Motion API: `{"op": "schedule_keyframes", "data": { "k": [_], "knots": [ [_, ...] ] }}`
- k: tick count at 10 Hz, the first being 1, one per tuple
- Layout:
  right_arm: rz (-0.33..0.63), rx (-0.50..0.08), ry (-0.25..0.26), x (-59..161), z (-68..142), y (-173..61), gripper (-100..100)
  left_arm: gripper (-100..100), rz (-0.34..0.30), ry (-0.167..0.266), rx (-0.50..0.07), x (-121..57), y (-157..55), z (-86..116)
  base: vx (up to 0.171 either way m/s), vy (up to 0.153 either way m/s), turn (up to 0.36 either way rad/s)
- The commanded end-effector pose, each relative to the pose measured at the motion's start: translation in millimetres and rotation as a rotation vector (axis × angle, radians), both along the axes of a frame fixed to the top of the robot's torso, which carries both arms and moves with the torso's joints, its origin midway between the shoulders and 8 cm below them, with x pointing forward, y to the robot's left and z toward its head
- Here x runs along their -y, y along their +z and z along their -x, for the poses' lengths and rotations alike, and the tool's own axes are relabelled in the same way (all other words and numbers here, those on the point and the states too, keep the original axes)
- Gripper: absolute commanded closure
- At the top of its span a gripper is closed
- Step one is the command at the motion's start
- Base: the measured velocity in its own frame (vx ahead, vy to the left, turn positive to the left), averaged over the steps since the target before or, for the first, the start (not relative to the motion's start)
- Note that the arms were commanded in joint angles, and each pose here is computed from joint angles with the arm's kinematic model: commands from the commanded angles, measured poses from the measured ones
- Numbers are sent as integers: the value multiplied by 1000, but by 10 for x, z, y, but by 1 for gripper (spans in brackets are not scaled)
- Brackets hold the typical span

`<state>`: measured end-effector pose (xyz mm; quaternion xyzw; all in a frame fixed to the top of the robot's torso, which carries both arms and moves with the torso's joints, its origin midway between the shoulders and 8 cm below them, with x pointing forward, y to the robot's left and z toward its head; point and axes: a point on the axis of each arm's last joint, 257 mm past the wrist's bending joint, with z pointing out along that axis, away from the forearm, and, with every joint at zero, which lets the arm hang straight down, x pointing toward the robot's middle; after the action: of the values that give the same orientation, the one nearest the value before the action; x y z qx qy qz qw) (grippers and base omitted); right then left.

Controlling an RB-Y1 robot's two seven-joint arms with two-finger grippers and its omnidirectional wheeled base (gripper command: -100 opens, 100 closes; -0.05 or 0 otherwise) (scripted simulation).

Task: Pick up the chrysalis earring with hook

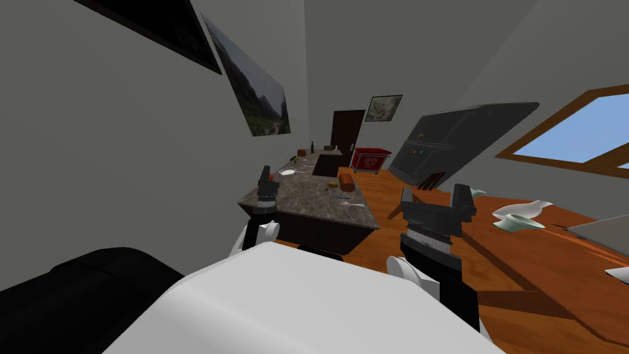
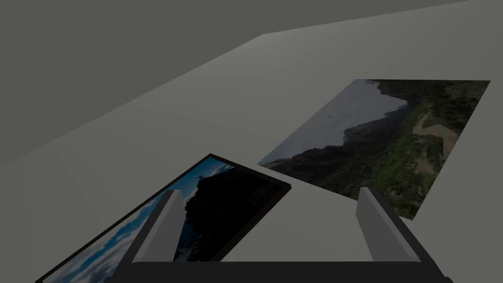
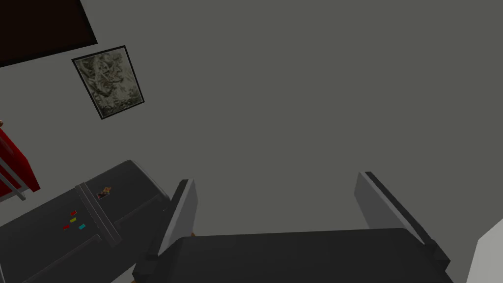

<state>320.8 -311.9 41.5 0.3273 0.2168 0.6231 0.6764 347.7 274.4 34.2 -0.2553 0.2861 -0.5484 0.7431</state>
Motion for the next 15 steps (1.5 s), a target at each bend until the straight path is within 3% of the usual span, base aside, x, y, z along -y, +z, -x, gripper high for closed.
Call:
{"op": "schedule_keyframes", "data": {
  "k": [1,6,7,11,14,15],
  "knots": [
    [0,0,0,0,0,0,0,-100,-21,-15,-20,14,-39,-53,-18,10,-46],
    [0,0,0,0,0,0,0,-100,-72,-57,-154,-71,-322,-437,-90,45,-134],
    [0,0,0,0,-1,1,0,-100,-71,-56,-157,-72,-329,-442,-94,55,-68],
    [0,0,0,0,0,0,0,-100,-73,-56,-277,-281,-580,-785,-103,50,-150],
    [0,0,0,0,0,0,0,-100,-65,-48,-329,-391,-688,-918,-80,27,-120],
    [0,0,0,0,0,0,0,-100,-56,-39,-371,-510,-771,-1040,-105,48,-176]
  ]
}}
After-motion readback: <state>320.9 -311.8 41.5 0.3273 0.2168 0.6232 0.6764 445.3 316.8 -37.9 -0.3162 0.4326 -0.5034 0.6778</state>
